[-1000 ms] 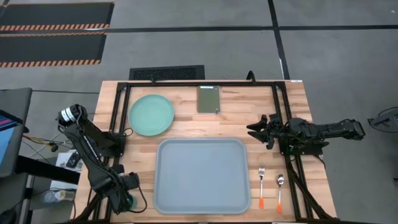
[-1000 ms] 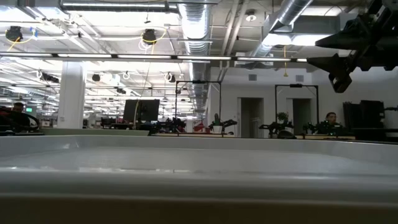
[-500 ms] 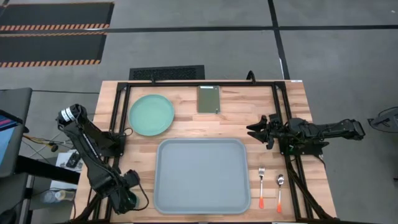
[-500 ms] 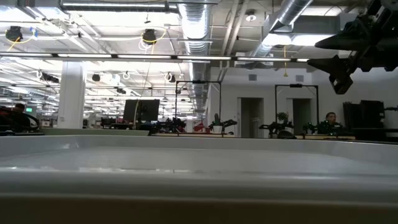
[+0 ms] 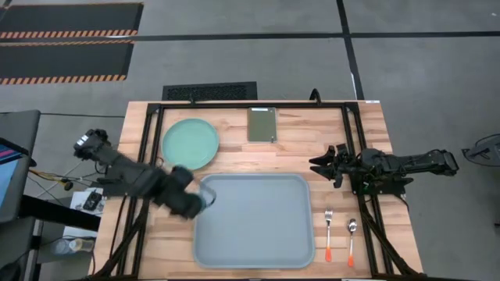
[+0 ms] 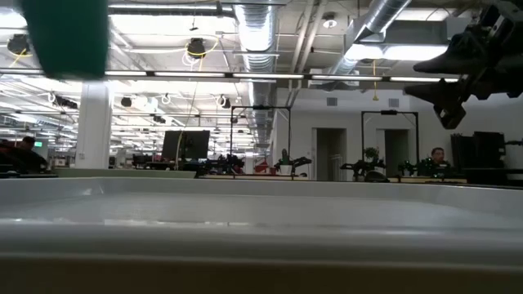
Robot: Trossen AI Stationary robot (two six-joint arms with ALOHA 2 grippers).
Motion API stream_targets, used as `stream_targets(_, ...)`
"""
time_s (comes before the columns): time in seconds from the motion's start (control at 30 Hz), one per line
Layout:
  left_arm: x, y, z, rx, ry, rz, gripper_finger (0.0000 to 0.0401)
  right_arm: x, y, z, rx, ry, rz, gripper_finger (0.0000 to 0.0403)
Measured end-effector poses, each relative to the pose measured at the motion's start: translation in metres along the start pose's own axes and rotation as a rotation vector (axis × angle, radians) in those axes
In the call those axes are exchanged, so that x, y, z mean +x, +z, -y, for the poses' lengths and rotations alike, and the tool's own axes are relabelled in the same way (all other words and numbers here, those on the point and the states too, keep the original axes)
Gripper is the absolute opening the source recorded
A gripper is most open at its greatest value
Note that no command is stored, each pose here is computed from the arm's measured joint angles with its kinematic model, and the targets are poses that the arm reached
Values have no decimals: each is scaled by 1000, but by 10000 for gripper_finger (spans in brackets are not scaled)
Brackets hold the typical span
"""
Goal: Pick and place plate/cup/fork/spoon on tray
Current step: Put the blue cup on the top right of the blue tray
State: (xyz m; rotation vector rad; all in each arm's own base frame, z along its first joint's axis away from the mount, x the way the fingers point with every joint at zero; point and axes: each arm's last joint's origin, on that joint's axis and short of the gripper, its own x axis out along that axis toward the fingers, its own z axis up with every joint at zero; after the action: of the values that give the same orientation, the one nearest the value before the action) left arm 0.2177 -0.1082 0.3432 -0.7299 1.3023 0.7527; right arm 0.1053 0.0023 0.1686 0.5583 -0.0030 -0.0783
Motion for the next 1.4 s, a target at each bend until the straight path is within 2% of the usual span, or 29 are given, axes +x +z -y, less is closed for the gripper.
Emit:
stream_targets(0.13, 12, 48, -7, 60, 32, 1, 0, 0, 0, 0, 0, -2, -3, 214)
stream_targets(0.23, 19, 78, -14, 61, 14, 64, 0, 0, -1, 1, 12, -6, -8, 214)
stream_targets(0.37, 34, 97, -25, 82, 55, 58, 0, 0, -2, 1, 30, -12, -19, 214)
stream_targets(0.47, 50, 107, -29, 71, 41, 39, 0, 0, -3, 2, 30, -21, -32, 214)
stream_targets(0.67, 77, 110, -30, 68, -22, -19, 0, 0, -3, 2, 29, -23, -34, 214)
stream_targets(0.93, 102, 98, -32, 65, 13, -54, 0, 0, -4, 3, 28, -28, -42, 214)
stream_targets(1.03, 107, 95, -29, 66, -10, -58, 0, 0, -5, 3, 27, -31, -46, 214)
stream_targets(1.17, 104, 97, -23, 60, -84, -61, 0, 0, -5, 3, 27, -31, -47, 214)
stream_targets(1.3, 87, 104, -11, 55, -210, -45, 0, 0, -5, 3, 27, -31, -47, 214)
stream_targets(1.4, 81, 113, 2, 71, -255, -28, 0, 0, -5, 3, 26, -33, -50, 214)
